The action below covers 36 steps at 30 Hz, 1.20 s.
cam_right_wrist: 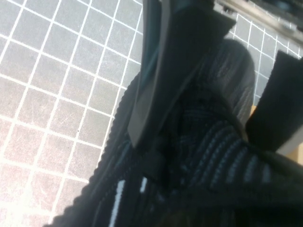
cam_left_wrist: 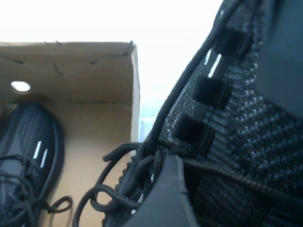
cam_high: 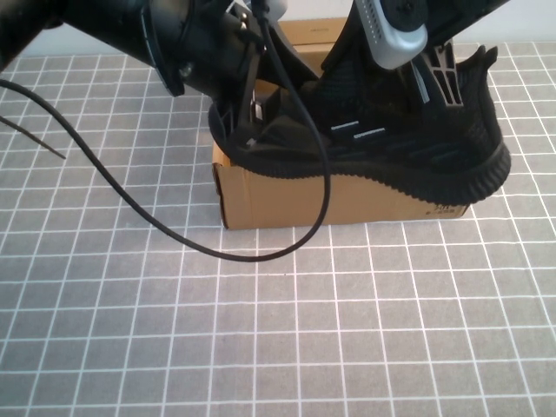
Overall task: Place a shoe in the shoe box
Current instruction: Place the shoe in the shoe box
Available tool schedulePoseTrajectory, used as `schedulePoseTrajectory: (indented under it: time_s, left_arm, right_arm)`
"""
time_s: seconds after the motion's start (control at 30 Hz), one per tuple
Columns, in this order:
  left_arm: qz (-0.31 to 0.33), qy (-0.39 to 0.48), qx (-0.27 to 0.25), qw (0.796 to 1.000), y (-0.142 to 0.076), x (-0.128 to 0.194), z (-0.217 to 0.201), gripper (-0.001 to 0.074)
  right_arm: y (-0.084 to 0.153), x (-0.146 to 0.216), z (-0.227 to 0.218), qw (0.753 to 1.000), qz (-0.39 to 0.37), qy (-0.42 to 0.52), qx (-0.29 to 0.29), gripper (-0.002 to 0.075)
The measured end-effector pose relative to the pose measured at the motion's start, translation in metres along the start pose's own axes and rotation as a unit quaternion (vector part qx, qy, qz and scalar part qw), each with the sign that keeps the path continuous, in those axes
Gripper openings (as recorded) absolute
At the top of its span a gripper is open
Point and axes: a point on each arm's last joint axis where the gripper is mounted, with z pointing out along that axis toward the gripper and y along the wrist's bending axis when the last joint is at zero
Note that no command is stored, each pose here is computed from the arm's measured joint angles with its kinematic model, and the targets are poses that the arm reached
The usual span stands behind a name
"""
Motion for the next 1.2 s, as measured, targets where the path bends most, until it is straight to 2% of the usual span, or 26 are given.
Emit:
schedulePoseTrajectory:
  time_s: [0.3,0.5,0.77,0.87,1.03,1.1,1.2]
  left_arm:
    - [-0.004,-0.021,0.009,1.0,0.001,-0.001,0.003,0.0572]
    - [-0.008,-0.021,0.012,1.0,0.002,0.0,0.006,0.0442]
    - [-0.051,-0.026,0.021,0.998,0.005,0.004,0.012,0.0387]
    - [-0.055,-0.027,0.023,0.998,0.005,0.004,0.012,0.0322]
    - [-0.058,-0.032,0.024,0.998,0.004,0.003,0.012,0.0104]
    - [-0.065,-0.032,0.024,0.997,0.005,0.002,0.012,0.0064]
    - [-0.087,-0.017,0.022,0.996,0.007,0.007,0.015,0.0043]
  right_arm:
    - [0.0,0.0,-0.001,1.0,0.0,0.0,0.001,-0.0006]
    - [0.0,0.0,-0.001,1.0,0.0,0.0,0.002,-0.0006]
    - [0.001,0.002,0.001,1.0,0.001,0.003,-0.001,-0.0006]
    - [0.001,0.002,0.001,1.0,0.0,0.005,-0.001,-0.0006]
    - [0.001,0.003,0.001,0.999,0.036,0.008,-0.001,-0.0004]
    - [0.001,0.004,0.001,0.998,0.057,0.01,-0.002,0.0011]
    - [0.001,0.003,-0.001,0.996,0.091,0.012,0.001,0.0094]
